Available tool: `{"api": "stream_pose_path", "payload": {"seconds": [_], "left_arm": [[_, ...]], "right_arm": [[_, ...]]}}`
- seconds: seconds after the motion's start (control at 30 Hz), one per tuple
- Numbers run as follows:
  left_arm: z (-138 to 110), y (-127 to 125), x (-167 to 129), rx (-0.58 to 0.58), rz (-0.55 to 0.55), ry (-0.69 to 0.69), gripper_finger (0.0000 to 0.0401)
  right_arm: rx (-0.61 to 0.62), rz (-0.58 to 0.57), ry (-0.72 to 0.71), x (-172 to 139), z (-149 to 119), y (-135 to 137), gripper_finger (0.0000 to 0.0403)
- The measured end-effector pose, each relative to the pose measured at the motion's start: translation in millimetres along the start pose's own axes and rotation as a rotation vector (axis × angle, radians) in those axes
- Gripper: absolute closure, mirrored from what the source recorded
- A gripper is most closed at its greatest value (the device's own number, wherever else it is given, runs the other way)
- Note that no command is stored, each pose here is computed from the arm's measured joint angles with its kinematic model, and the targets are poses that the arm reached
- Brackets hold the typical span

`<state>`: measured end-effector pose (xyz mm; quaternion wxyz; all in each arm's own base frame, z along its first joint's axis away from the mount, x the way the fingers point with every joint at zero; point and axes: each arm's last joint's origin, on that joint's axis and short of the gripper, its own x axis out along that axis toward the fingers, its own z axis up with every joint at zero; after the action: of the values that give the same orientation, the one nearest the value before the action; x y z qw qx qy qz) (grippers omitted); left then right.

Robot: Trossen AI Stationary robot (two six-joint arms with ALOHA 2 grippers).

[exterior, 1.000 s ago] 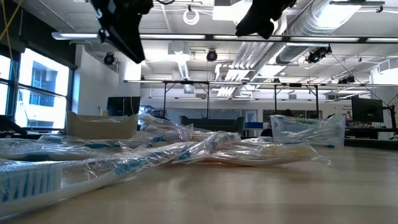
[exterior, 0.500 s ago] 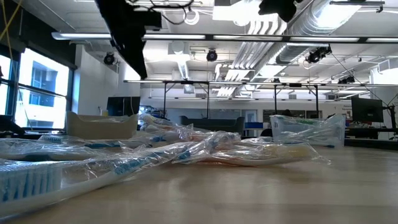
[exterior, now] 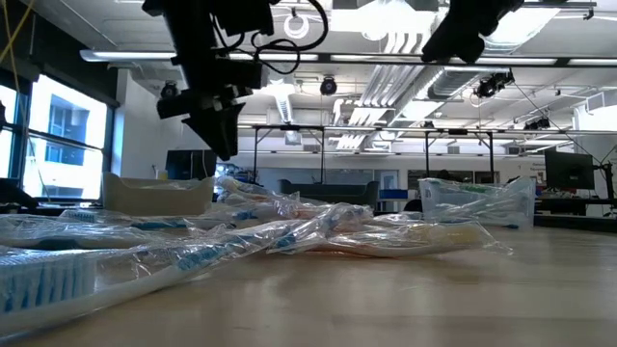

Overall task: Pick & Place Toothbrushes
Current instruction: Put the orange toothbrush into the blue bin

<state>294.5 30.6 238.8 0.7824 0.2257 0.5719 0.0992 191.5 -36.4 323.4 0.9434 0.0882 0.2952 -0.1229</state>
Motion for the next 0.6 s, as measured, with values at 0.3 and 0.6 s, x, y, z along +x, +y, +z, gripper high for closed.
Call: {"api": "stream_pose_path", "payload": {"seconds": [0.3, 0.6], "left_arm": [[1.9, -0.8, 0.1, 0.077, -0.038, -0.030, 0.0268], [2.2, -1.5, 0.2, 0.117, -0.063, -0.041, 0.0192]], "right_arm": [[0.022, -0.033, 0.015, 5.8, -5.9, -1.5, 0.0310], [0.017, -0.076, 0.007, 6.6, -6.4, -2.8, 0.0310]]}}
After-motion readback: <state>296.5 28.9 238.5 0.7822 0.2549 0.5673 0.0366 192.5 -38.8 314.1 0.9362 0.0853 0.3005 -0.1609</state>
